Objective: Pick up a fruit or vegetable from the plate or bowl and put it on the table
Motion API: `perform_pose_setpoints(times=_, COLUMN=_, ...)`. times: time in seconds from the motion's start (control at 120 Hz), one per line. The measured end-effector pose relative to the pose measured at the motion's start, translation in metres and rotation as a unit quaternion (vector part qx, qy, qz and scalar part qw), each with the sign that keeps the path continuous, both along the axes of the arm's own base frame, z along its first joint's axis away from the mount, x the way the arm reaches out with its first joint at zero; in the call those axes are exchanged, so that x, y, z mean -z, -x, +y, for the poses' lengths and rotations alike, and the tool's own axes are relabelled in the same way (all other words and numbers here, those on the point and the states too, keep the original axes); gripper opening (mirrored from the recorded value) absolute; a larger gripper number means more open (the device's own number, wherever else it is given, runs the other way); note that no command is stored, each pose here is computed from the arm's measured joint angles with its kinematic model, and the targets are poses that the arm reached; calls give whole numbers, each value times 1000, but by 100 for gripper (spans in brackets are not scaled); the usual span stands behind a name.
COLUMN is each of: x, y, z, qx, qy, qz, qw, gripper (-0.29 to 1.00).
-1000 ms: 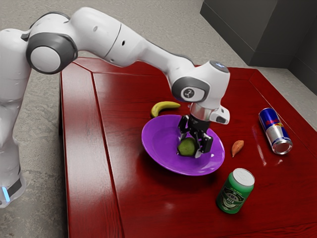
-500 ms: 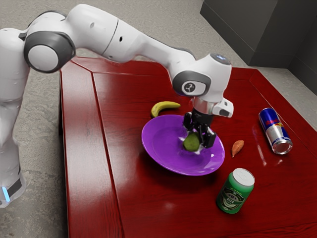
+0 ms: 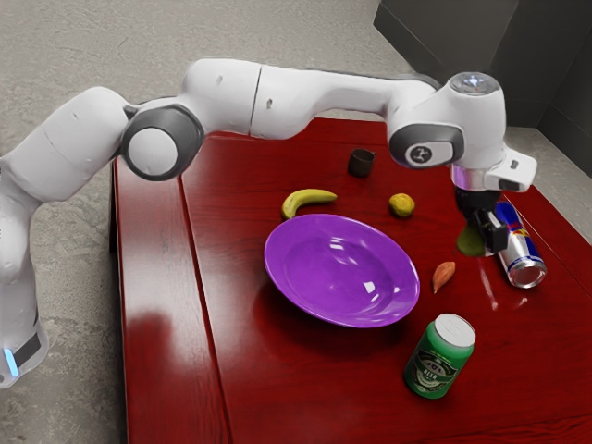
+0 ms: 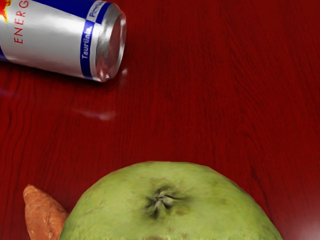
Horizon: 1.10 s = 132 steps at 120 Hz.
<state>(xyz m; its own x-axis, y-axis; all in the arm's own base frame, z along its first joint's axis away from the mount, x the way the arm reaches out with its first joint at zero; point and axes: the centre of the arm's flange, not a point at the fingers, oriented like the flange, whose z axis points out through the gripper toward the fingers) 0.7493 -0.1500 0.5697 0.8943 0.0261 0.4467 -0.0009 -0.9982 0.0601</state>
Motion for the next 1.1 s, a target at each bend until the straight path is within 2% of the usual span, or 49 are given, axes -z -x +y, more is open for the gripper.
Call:
perform_pose_setpoints(times=0.3, x=73, y=-23, z=-34, qx=71, qy=-11, qz=-6, qw=997, gripper=34)
perform_pose_setpoints(times=0.475, x=112, y=-35, z=-30, qx=84, qy=-11, qz=0, qw=996, gripper=34)
perform_pose_setpoints(times=0.967, x=130, y=-51, z=-40, qx=126, qy=-18, qz=-61, qw=990, gripper=34)
perform_pose_setpoints(times=1.1, x=130, y=-52, z=-38, qx=134, qy=-18, qz=-66, qw=989, gripper=56)
